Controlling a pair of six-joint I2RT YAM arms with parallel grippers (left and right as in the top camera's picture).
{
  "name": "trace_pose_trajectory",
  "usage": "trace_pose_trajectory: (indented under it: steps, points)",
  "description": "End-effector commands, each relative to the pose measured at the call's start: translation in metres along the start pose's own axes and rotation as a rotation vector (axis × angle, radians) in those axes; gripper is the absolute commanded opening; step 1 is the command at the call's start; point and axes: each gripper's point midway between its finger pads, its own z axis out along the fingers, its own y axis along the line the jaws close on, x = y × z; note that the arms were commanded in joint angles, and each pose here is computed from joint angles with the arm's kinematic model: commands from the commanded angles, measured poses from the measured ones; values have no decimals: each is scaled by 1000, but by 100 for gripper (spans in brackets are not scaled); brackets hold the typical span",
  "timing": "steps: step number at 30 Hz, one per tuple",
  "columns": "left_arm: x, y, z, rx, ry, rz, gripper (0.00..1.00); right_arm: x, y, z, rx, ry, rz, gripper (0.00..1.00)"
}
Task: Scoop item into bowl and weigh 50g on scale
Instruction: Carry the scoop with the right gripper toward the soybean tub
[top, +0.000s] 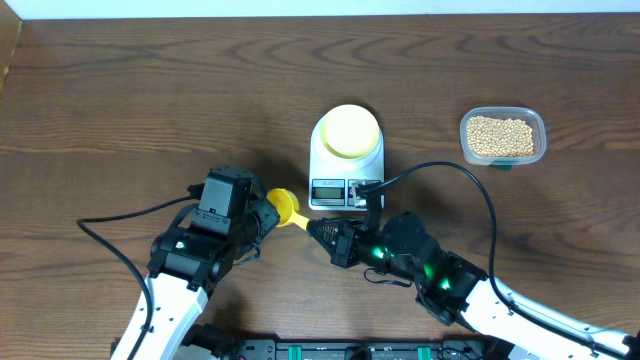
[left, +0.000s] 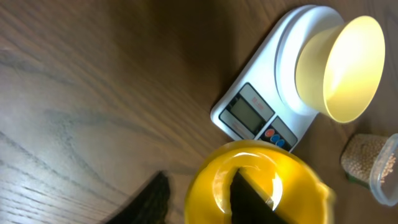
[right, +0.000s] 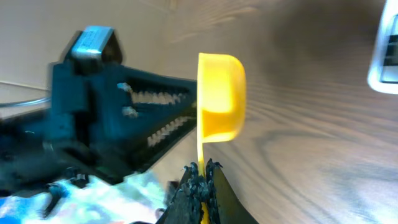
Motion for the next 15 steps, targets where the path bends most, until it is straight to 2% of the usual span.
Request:
trace_pose_trajectory:
  steps: [1, 6, 10, 15]
  points:
    - [-7, 2, -1, -17, -40, -1, 44, 5, -11, 0, 58, 20, -101, 1]
    - [-8, 3, -1, -22, -47, 23, 46, 13, -20, -10, 112, 58, -129, 1]
    - [-9, 3, -1, -25, -50, 52, 46, 19, -38, -41, 221, 101, -149, 1]
    - [-9, 3, -1, -25, -49, 51, 47, 0, -53, -92, 348, 14, -163, 1]
